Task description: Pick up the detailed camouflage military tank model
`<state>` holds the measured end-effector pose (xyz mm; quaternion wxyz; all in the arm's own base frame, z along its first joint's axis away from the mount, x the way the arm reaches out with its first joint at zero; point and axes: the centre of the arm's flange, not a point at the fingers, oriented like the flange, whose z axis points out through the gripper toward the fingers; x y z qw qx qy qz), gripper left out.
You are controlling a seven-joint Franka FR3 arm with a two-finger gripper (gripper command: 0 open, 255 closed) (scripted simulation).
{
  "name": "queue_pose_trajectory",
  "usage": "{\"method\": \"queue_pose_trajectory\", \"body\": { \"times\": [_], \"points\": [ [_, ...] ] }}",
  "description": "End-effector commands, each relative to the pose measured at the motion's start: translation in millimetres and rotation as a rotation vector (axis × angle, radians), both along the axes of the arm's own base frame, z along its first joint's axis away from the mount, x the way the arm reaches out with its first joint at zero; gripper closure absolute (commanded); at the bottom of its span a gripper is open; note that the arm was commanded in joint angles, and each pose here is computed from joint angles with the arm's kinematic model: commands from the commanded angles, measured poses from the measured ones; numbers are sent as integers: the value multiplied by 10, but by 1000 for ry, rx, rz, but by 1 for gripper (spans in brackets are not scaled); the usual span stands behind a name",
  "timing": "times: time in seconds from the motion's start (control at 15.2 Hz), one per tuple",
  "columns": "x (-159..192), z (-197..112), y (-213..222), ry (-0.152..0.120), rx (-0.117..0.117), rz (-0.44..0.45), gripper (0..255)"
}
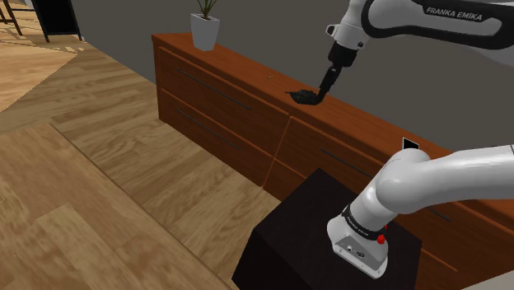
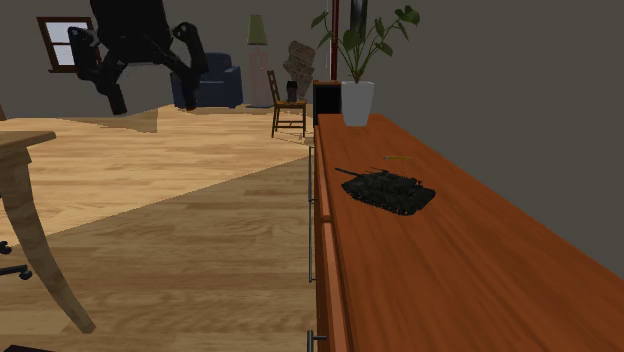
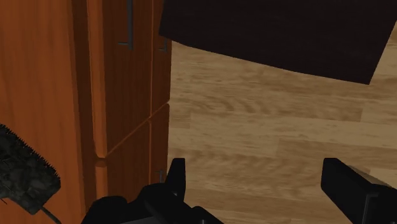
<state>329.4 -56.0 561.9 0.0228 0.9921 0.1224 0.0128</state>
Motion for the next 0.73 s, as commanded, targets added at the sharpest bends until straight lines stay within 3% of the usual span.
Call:
{"method": "queue_pose_trajectory", "body": {
  "times": [0.0, 0.66],
  "points": [
    [108, -84, -242, 3, -1, 34, 0],
    [714, -430, -1374, 14, 0, 187, 0]
  ]
}}
